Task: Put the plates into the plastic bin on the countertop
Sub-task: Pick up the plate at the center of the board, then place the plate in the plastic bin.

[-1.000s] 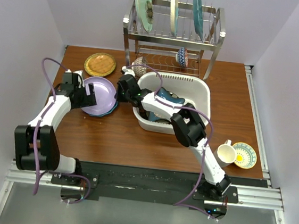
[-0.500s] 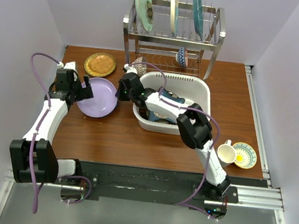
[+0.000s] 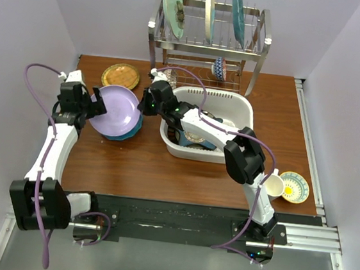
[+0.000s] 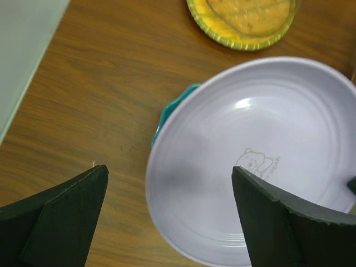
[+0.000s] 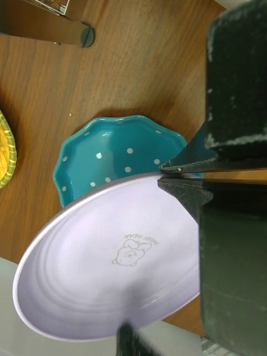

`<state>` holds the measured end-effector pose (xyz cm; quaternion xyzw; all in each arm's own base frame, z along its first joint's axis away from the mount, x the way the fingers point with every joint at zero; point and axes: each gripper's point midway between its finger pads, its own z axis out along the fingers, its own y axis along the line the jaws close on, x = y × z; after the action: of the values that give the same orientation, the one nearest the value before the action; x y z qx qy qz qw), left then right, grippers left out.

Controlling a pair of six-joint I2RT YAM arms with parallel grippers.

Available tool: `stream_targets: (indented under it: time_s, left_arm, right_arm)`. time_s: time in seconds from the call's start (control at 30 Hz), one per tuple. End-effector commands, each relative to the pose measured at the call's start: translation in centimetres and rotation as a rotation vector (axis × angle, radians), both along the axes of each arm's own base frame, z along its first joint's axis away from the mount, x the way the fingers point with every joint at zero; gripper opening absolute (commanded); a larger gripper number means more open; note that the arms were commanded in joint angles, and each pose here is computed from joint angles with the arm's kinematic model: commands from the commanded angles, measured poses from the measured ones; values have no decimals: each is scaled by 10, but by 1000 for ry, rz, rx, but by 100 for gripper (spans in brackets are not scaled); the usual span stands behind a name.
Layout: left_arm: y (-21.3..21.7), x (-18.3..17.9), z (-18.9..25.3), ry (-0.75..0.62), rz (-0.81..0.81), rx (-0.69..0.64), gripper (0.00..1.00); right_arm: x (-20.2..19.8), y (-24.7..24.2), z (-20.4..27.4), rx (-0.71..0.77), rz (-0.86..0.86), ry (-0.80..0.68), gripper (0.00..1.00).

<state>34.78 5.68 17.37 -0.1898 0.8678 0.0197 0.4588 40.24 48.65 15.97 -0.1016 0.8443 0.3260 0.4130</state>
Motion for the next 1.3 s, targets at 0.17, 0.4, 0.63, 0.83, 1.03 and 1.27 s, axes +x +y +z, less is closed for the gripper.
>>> stream_targets:
  time_s: [0.17,0.4,0.63,0.83,1.03,1.27]
  left_arm:
    - [-1,8,66,-262,-9,-24,100]
    - [-1,11,79,-290,-15,-23,100]
    - [7,9,92,-323,33,-4,100]
    - [21,-5,114,-390,130,34,100]
    - [38,-23,130,-441,244,68,100]
    - [33,-14,119,-408,213,49,100]
  right_arm:
    - [-5,-7,48,43,11,-73,0]
    - [-6,-16,57,49,2,-86,0]
    - [-7,-22,71,63,3,-100,0]
    - [-8,-35,86,54,-10,-123,0]
    - [-3,-58,94,38,-47,-140,0]
    - [10,-91,106,49,-104,-144,0]
